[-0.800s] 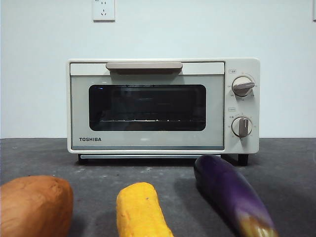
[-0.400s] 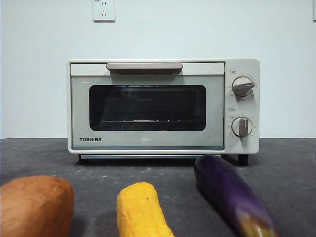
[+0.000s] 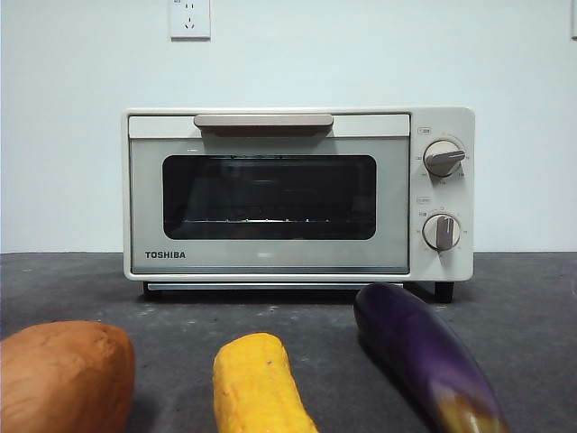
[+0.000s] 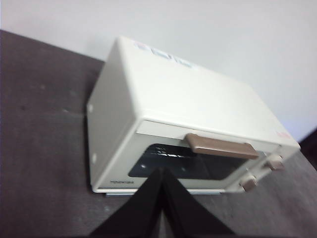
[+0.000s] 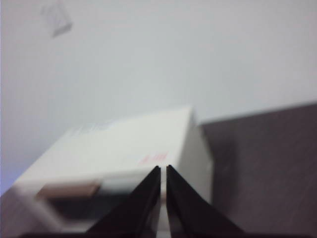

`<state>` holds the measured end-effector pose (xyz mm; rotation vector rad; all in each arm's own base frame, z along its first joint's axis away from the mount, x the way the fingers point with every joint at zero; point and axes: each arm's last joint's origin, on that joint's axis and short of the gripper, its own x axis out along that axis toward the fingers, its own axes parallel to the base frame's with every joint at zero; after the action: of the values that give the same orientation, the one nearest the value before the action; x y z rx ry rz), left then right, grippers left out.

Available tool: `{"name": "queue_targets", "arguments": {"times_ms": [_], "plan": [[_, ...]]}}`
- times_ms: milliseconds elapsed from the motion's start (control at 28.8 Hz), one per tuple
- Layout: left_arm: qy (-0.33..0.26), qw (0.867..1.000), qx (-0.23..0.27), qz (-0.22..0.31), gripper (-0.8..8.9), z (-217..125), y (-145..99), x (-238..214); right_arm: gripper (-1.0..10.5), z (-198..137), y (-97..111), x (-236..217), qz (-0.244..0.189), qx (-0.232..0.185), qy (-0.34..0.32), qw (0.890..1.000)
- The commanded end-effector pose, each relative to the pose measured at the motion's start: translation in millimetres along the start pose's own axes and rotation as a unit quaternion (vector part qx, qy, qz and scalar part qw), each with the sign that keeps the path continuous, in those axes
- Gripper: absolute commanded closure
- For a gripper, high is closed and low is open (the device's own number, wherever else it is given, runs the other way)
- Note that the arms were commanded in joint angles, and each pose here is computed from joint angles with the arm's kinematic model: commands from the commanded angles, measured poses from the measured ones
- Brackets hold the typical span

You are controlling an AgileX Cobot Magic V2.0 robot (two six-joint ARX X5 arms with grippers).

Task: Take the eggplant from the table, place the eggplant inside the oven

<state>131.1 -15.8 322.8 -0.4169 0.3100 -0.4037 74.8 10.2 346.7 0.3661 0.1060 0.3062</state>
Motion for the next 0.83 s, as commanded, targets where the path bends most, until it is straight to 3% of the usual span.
{"name": "queue_targets", "arguments": {"times_ms": [35, 208, 347, 486, 660, 833], "plan": [[0.007, 0.999, 0.028, -0.018, 8.06, 12, -5, 5, 9.4, 3, 2, 7, 0.032, 0.005, 0.057, 0.998], [0.028, 0.999, 0.024, -0.03, 8.06, 17, -5, 17, 8.5, -5, -1, 22, 0.081, 0.029, 0.168, 0.982], [0.046, 0.998, 0.02, -0.036, 8.06, 15, -5, 26, 6.9, -16, -6, 33, 0.105, 0.072, 0.247, 0.961], [0.056, 0.997, 0.02, -0.043, 8.06, 13, -6, 31, 6.3, -28, -5, 41, 0.122, 0.095, 0.319, 0.935], [0.061, 0.996, 0.024, -0.057, 8.06, 13, -9, 39, 6.3, -42, 4, 57, 0.143, 0.086, 0.389, 0.906], [0.079, 0.994, 0.024, -0.068, 8.06, 9, -12, 46, 6.3, -64, 20, 79, 0.096, 0.033, 0.451, 0.887]]}}
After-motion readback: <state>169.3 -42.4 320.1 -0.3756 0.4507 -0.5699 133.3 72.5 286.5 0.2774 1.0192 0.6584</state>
